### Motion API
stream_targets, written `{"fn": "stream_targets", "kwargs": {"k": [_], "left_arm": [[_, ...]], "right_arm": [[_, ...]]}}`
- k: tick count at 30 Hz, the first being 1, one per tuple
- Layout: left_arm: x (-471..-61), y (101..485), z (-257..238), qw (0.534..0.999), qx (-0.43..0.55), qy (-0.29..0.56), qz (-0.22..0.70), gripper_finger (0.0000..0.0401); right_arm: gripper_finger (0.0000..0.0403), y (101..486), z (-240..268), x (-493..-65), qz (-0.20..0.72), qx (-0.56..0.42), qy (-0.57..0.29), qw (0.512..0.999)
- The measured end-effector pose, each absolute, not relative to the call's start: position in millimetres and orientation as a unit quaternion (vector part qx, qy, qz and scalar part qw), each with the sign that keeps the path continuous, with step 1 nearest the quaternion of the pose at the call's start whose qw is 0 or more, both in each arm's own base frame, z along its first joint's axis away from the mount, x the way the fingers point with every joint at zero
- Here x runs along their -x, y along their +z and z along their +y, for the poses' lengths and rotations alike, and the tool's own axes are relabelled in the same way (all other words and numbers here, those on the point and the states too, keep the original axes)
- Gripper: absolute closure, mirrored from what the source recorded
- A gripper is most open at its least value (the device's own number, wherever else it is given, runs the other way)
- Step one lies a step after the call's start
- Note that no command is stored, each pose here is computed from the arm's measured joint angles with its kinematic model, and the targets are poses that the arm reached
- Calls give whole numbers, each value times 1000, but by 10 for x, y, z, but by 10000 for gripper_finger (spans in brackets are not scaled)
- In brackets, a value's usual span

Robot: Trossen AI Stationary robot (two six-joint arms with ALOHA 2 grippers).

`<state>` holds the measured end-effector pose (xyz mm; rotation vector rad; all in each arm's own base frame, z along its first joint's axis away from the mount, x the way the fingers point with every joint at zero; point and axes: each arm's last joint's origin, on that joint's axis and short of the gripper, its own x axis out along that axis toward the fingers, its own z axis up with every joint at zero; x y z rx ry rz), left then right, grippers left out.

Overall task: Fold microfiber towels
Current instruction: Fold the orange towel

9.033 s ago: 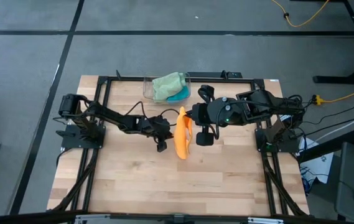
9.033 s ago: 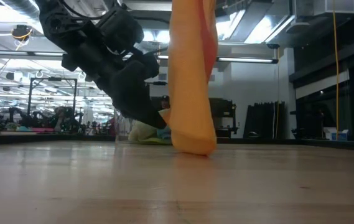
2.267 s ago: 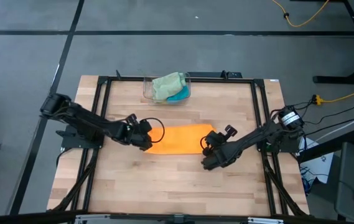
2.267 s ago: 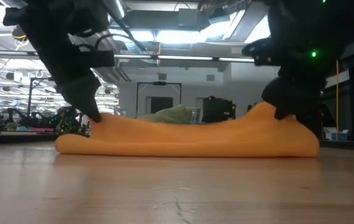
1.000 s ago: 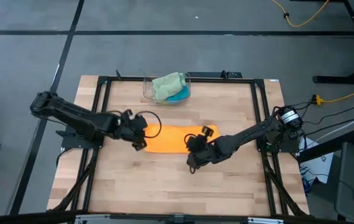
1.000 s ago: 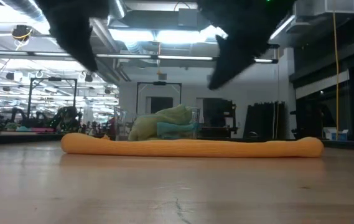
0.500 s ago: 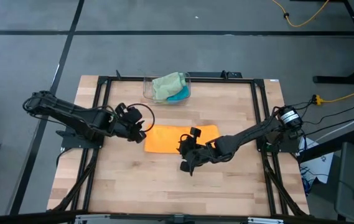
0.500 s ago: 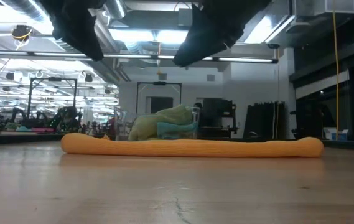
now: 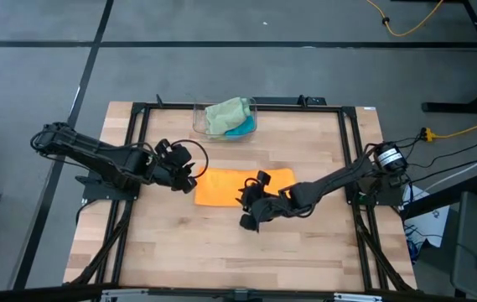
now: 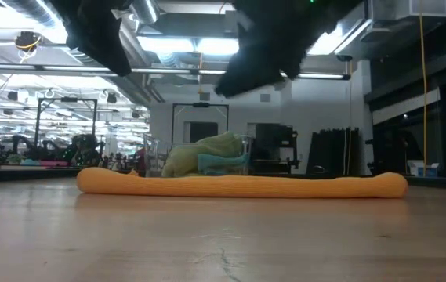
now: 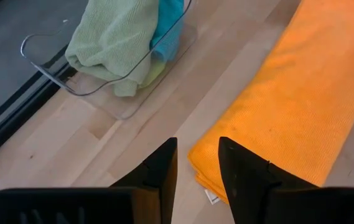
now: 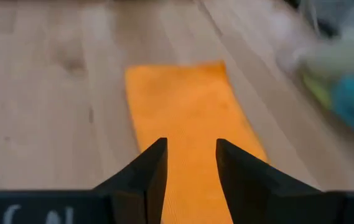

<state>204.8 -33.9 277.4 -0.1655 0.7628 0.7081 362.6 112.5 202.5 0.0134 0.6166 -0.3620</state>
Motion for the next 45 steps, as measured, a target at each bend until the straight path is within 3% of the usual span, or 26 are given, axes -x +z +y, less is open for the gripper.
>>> {"fn": "stream_targets", "kwargs": {"k": [6,13,24,28,33,38,45], "left_arm": [[-2048,2774,-339,864,79,338,364,293],[-2048,2774,-339,864,79,338,364,293],[-2048,2774,-339,864,79,338,364,293],[-2048,2774,-339,864,79,338,364,293],[-2052,2775,-340,865,80,338,363,293],[-2059,2779,-342,866,82,337,359,293],[-2060,2779,-342,867,82,337,359,293]], "right_arm": [[263,1786,810,-3493,397,-85,-238,882],[263,1662,557,-3328,525,-174,-247,796],[263,1362,436,-3013,600,-213,-292,714],[263,1275,228,-2943,596,-185,-317,714],[263,1237,-79,-3002,576,-30,-309,756],[263,1297,-364,-3053,571,61,-338,745],[263,1723,-385,-3281,561,32,-355,747]]}}
